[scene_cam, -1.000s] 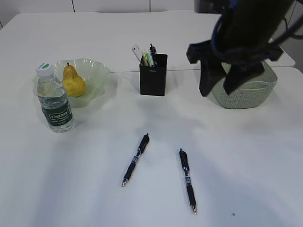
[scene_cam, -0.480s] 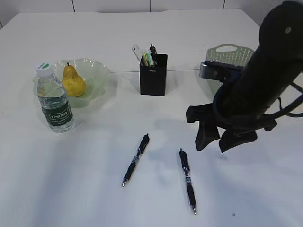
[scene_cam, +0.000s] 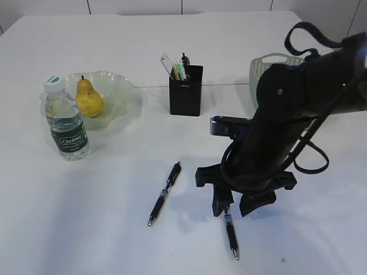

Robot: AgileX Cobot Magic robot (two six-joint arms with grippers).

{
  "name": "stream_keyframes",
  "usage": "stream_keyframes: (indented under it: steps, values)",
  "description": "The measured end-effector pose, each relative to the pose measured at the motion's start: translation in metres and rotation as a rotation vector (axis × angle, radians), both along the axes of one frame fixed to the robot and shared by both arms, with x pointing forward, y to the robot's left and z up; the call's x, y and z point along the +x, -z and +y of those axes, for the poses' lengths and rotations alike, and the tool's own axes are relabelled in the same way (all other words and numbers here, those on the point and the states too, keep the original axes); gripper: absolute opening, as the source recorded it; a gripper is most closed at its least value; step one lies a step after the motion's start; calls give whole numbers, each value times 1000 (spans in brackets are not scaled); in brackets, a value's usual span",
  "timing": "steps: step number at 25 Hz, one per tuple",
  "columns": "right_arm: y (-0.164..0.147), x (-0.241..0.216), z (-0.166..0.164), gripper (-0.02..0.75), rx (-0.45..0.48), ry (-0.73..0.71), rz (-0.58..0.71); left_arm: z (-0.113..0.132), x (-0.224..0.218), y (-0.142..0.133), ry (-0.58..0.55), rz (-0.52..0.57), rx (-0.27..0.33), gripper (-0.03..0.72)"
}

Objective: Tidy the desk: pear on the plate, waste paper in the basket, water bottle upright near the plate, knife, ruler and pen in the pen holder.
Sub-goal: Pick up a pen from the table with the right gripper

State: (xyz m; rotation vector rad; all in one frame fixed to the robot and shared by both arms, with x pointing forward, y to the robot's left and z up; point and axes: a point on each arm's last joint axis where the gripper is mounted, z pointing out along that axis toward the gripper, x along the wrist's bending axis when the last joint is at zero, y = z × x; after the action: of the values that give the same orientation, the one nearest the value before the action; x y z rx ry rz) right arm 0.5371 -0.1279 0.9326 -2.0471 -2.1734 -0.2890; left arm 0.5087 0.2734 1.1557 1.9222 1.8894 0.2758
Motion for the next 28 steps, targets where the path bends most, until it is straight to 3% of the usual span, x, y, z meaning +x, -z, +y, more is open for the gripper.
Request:
stream_keyframes:
  steps: [28]
  values:
    - [25, 21, 11, 419, -62, -27, 16, 1, 0, 0, -1, -1, 11, 237]
